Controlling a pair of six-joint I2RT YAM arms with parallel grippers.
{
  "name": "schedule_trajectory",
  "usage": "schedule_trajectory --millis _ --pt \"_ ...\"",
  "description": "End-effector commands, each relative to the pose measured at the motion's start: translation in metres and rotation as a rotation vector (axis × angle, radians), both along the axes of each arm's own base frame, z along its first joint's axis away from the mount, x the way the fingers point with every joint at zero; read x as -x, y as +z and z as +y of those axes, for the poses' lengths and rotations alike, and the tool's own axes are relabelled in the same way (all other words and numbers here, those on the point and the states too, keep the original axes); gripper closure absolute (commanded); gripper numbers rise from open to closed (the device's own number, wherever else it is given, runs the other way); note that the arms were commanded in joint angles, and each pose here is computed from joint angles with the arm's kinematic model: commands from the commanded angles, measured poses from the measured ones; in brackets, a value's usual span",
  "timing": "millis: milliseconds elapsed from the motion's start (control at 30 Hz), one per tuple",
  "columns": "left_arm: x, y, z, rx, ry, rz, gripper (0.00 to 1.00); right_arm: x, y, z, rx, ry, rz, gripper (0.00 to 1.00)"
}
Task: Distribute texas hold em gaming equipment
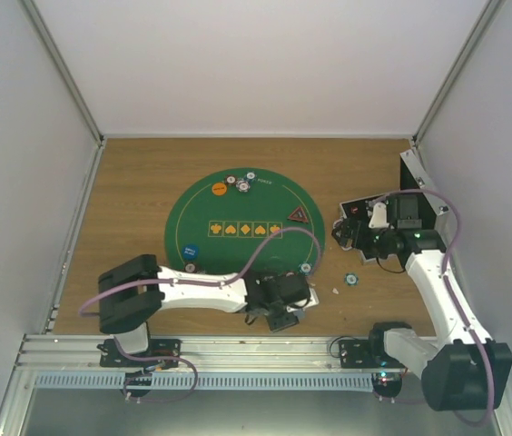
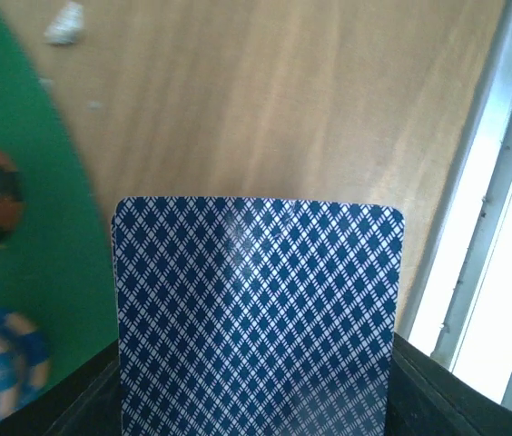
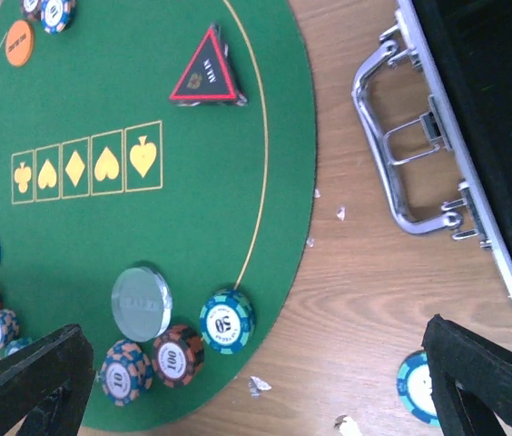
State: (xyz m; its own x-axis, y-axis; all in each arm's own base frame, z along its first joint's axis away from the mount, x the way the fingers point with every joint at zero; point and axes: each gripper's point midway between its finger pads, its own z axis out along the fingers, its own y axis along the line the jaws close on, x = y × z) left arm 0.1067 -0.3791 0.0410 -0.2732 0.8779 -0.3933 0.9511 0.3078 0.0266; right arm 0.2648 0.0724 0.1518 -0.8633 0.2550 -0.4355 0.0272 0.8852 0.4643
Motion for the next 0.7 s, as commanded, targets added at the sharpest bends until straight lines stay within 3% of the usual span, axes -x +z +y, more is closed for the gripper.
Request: schedule_trajectory --millis 0,367,667 --pt "-0.024 0.039 0.0 0.136 0.059 -0.008 0.44 0.008 -0.006 0.008 -0.057 0.025 0.063 0.0" --pt "-0.068 0.065 0.075 0.159 0.158 -0.013 0.44 0.01 -0.012 0.066 -0.296 0.249 0.138 0.0" --pt "-0.104 0.077 0.117 0.194 0.239 -0.039 0.44 0.003 -0.019 0.162 -0.307 0.546 0.212 0.0"
